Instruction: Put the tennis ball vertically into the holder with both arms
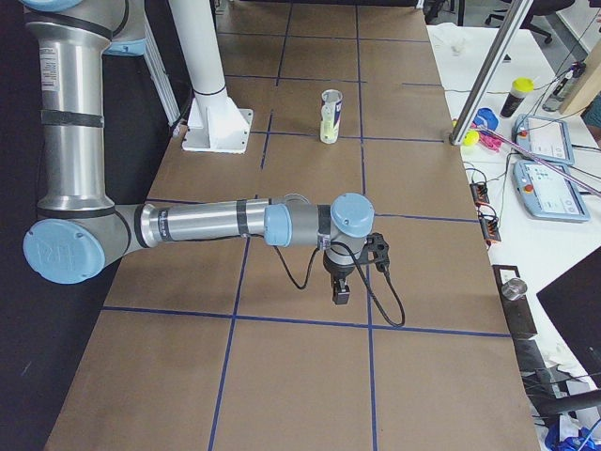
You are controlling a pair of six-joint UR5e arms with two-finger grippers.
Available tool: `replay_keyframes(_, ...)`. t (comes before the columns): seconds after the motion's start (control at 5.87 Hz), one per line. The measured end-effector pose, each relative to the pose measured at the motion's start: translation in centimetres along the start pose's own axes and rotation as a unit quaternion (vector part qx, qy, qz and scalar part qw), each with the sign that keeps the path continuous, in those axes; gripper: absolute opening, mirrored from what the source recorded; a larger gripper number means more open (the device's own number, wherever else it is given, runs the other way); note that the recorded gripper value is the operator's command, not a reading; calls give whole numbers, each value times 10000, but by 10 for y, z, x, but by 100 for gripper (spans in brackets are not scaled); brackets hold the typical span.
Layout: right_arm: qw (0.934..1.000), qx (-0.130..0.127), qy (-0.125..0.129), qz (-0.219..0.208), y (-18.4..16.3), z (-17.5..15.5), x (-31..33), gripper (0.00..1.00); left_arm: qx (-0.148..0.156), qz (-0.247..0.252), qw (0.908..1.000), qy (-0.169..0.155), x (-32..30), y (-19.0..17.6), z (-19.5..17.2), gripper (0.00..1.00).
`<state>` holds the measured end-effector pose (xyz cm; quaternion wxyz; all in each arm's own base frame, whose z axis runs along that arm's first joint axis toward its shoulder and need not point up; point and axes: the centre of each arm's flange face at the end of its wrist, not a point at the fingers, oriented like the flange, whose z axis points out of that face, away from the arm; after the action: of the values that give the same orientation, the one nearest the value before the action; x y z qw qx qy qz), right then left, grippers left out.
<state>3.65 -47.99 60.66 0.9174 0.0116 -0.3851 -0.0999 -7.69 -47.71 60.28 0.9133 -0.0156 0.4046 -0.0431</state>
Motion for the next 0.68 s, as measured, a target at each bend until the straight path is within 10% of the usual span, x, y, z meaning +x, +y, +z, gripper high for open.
replay_keyframes(0.68, 9970, -441, 444, -463, -2, -12, 15, 100, -18, 407, 9983, -425, 3, 6, 2, 100)
